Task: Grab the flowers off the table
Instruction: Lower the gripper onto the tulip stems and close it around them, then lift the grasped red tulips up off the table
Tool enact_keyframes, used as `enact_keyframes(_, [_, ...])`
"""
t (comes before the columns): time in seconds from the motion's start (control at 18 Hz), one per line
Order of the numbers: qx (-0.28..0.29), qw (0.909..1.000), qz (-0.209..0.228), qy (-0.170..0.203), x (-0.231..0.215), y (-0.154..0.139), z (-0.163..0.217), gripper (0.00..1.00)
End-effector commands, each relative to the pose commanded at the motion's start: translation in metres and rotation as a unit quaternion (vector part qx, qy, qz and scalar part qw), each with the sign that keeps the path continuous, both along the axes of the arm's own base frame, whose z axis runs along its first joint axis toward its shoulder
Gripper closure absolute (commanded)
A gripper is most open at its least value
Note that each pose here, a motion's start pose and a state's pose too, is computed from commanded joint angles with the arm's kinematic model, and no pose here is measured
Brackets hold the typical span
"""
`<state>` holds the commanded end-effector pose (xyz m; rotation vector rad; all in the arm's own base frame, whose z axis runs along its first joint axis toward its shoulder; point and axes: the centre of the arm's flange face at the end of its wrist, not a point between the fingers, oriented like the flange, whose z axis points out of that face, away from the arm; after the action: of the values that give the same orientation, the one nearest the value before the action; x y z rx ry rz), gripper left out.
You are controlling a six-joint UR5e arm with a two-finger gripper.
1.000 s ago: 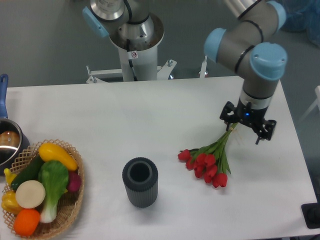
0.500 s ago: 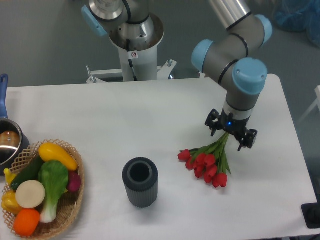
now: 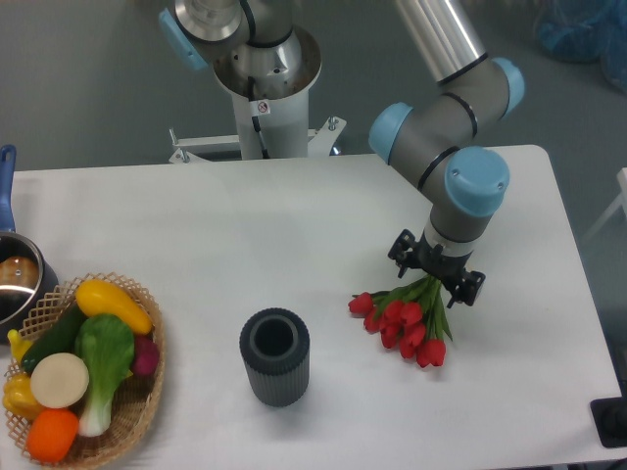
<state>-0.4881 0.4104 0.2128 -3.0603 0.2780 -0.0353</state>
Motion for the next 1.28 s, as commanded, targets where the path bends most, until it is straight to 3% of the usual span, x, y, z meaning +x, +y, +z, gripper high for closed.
enact_keyframes(0.17, [0.004, 0.9999, -0.002, 0.010, -0.002, 0.005, -0.010, 0.01])
enact_keyframes(0.22, [0.005, 0.9999, -0.005, 0.012, -0.001, 0.008, -0.011, 0.06])
enact_keyframes(0.28, [0.003, 0.9999, -0.008, 0.012, 0.000, 0.008, -0.012, 0.17])
enact_keyframes(0.39, [0.000, 0.9999, -0.007, 0.016, -0.001, 0.007, -0.012, 0.59])
enact_keyframes(0.61, [0.001, 0.9998, 0.001, 0.021, -0.002, 0.004, -0.002, 0.97])
enact_keyframes(1.11, [0.016, 0.9980, 0.018, 0.058, -0.012, 0.004, 0.047, 1.00])
enact_keyframes(1.28, [0.006, 0.9958, 0.024, 0.088, -0.024, 0.005, 0.080, 1.00])
